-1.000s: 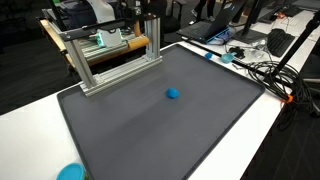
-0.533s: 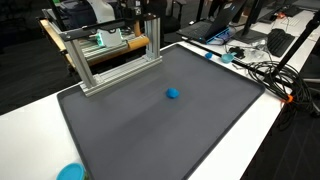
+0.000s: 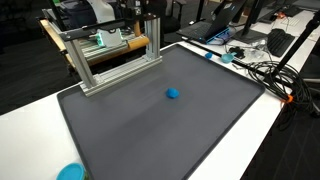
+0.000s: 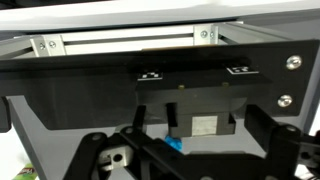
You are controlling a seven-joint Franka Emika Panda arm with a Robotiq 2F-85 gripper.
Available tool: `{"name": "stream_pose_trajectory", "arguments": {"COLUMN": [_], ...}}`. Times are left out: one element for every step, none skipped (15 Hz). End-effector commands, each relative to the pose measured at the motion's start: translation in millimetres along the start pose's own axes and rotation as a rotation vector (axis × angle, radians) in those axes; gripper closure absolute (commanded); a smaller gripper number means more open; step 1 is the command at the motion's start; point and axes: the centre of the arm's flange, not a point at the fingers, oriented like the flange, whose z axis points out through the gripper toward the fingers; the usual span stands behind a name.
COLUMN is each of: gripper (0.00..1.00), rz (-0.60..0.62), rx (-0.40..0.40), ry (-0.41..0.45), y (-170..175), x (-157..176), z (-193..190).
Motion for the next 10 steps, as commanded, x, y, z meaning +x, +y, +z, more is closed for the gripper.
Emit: {"name": "stream_pose_trajectory", "arguments": {"gripper": [0.00, 0.00, 0.00, 0.00, 0.01, 0.04, 0.04, 0.09, 0.13, 0.19], "rz": [0.017, 0.019, 0.021, 0.020, 0.021, 0.025, 0.031, 0.035, 0.038, 0.036], "rx": [-0.019, -0.021, -0.023, -0.024, -0.025, -0.029, -0.033, -0.035, -0.036, -0.036], "ry": [0.006, 0.008, 0.010, 0.014, 0.016, 0.016, 0.018, 0.018, 0.017, 0.014], "y": [-3.3, -4.2, -4.9, -5.3, -5.5, -5.2, -5.0, -4.5, -4.0, -3.7], "x": [-1.8, -2.9, -3.6, -4.9, -5.3, -5.3, -5.6, -5.9, -6.4, -7.3], "z": [0.9, 0.2, -0.3, -0.7, -0.5, 0.8, 1.4, 1.8, 2.3, 2.5]}}
